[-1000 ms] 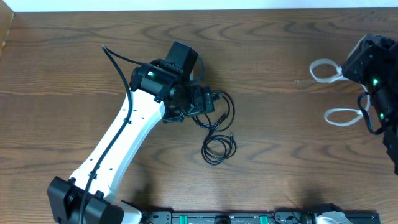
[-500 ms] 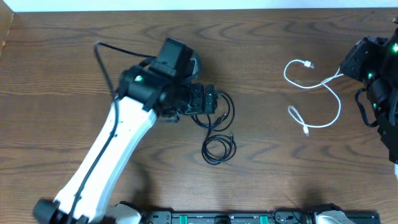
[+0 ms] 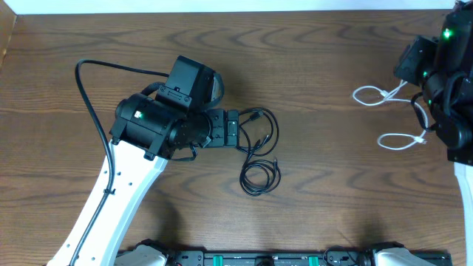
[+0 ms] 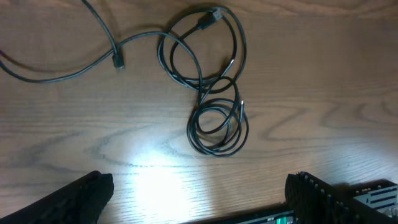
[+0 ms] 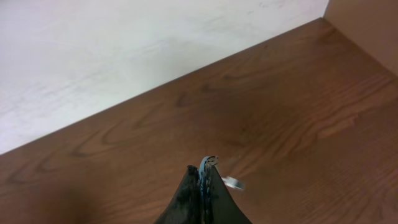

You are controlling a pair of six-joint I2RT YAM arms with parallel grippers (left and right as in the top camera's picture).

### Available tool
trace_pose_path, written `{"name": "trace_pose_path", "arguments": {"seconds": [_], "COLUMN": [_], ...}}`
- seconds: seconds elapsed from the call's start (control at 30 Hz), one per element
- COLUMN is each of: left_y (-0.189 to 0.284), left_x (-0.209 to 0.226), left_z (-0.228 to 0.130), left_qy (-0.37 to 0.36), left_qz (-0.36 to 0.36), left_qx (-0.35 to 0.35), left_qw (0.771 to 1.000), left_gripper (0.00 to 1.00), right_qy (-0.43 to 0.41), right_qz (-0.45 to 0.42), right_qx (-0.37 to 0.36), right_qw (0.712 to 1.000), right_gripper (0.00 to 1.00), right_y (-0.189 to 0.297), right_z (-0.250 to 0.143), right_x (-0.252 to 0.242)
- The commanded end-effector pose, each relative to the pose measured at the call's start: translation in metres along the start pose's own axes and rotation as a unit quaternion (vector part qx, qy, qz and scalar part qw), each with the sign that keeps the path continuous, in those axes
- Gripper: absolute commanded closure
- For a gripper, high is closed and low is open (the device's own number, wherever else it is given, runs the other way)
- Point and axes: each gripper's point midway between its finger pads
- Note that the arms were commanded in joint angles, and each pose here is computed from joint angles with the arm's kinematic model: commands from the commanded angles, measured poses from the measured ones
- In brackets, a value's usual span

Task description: Untangle cables

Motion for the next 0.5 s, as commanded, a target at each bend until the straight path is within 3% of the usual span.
{"name": "trace_pose_path", "arguments": {"seconds": [0.0, 0.37, 0.47], "left_y": [0.000, 0.000, 0.000], "left_x": [0.005, 0.005, 0.003], "left_z": [0.001, 0.001, 0.000], "left_qy": [-0.009, -0.009, 0.001], "left_qz": [0.013, 0.013, 0.010], "left_qx": [0.000, 0.000, 0.001], "left_qw": [1.000, 1.000, 1.000], "left_gripper": [0.07, 0.06, 0.06], "right_qy": [0.005, 0.020, 0.038], "right_qz": [-0.010, 0.019, 0.089], "right_qx": [-0.001, 0.083, 0.134], "right_qw": [1.000, 0.996, 0.986], "right_gripper": [0.99, 0.99, 0.99], "right_y": [-0.006, -0.044, -0.038], "right_z": [0.003, -0.033, -0.052], "right_x": [0.000, 0.023, 0.045]}}
Point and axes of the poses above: each gripper's point midway between its finger pads, its own y axis back along the fingers, its own x axis along the line the jaws close on, z = x × y, and after that the axes turned 9 degrees about -y, right-handed
